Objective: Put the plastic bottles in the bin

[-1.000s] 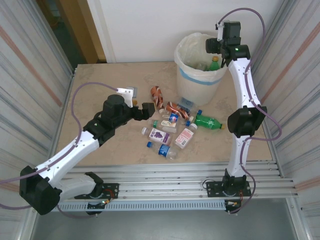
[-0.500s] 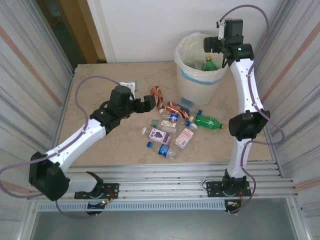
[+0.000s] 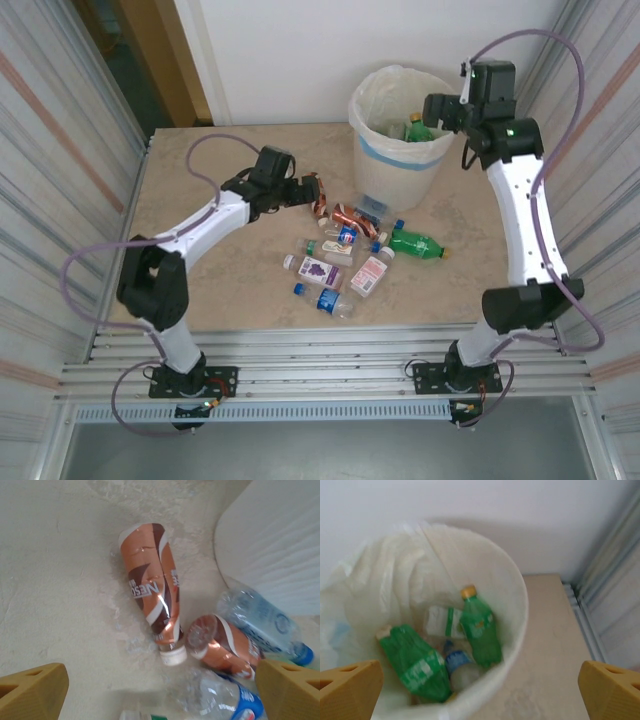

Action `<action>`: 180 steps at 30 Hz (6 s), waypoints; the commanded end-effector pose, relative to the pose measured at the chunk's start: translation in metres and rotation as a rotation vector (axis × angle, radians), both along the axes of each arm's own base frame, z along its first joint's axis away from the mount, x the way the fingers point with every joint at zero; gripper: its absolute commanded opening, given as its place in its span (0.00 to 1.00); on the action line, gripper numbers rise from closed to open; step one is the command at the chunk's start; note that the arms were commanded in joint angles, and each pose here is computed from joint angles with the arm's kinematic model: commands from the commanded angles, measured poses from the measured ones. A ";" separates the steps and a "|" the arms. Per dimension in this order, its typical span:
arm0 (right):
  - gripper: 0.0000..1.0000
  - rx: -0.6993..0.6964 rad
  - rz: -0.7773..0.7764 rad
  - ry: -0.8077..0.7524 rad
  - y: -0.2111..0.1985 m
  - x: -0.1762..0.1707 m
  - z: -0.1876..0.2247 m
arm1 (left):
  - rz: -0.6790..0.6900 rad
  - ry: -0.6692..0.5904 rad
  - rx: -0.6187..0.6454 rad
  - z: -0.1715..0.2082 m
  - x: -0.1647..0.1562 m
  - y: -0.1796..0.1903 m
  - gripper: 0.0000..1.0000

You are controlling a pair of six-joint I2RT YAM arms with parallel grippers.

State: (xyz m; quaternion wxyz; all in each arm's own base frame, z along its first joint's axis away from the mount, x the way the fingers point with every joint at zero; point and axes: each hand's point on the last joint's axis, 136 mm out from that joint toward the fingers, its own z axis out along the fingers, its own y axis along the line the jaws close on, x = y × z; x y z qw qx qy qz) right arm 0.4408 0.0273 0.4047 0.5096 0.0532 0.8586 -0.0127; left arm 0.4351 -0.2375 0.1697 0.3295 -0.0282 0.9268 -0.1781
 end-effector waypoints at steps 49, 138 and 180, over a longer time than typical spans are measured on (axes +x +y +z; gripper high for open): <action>0.98 0.154 -0.226 0.036 -0.039 -0.135 -0.080 | 0.088 0.325 0.122 -0.130 0.090 -0.010 0.69; 0.18 0.587 0.976 0.496 0.365 -0.131 -0.143 | 0.082 -0.191 -0.622 0.129 -0.064 0.046 0.99; 0.18 0.558 0.378 0.134 0.105 0.041 -0.010 | 0.132 -0.412 -0.421 0.152 -0.122 0.104 0.99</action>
